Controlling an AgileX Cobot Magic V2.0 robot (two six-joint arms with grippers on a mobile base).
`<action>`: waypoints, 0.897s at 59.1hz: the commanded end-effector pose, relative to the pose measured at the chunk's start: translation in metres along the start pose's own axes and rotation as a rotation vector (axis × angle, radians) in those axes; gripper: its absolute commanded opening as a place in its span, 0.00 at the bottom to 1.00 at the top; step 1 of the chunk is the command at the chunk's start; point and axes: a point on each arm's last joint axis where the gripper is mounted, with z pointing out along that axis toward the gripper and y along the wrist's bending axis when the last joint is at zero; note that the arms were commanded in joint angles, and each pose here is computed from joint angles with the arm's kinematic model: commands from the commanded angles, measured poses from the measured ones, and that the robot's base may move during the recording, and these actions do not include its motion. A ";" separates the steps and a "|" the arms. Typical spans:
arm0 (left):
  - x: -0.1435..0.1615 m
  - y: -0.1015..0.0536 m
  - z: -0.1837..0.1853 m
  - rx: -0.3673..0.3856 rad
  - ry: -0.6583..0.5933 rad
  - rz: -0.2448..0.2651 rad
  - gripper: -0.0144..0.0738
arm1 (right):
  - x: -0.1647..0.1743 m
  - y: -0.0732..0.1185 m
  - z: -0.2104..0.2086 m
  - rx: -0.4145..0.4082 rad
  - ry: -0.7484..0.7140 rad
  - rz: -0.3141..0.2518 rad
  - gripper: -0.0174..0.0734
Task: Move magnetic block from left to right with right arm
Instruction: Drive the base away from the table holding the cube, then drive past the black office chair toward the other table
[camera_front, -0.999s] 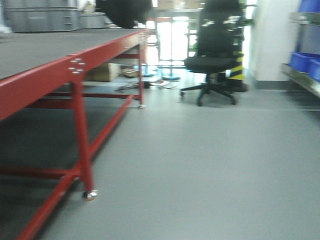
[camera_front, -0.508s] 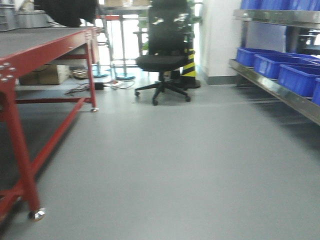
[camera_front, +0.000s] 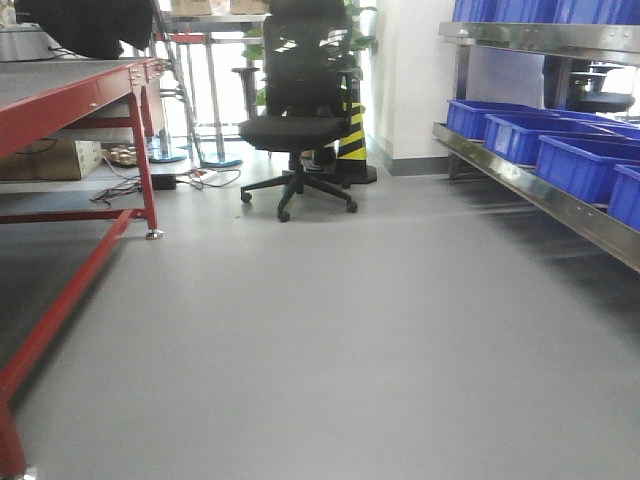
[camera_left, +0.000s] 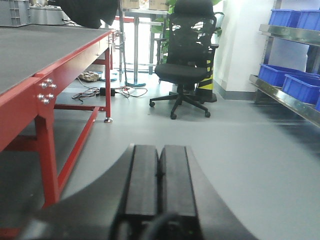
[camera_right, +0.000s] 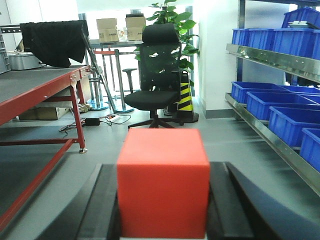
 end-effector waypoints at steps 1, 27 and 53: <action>-0.005 -0.001 -0.001 0.009 -0.090 -0.005 0.03 | -0.016 0.001 -0.001 0.000 -0.106 -0.006 0.33; -0.005 -0.001 -0.001 0.009 -0.090 -0.005 0.03 | -0.016 0.001 -0.001 0.000 -0.106 -0.006 0.33; -0.005 -0.001 -0.001 0.009 -0.090 -0.005 0.03 | -0.016 0.001 -0.001 0.000 -0.106 -0.006 0.33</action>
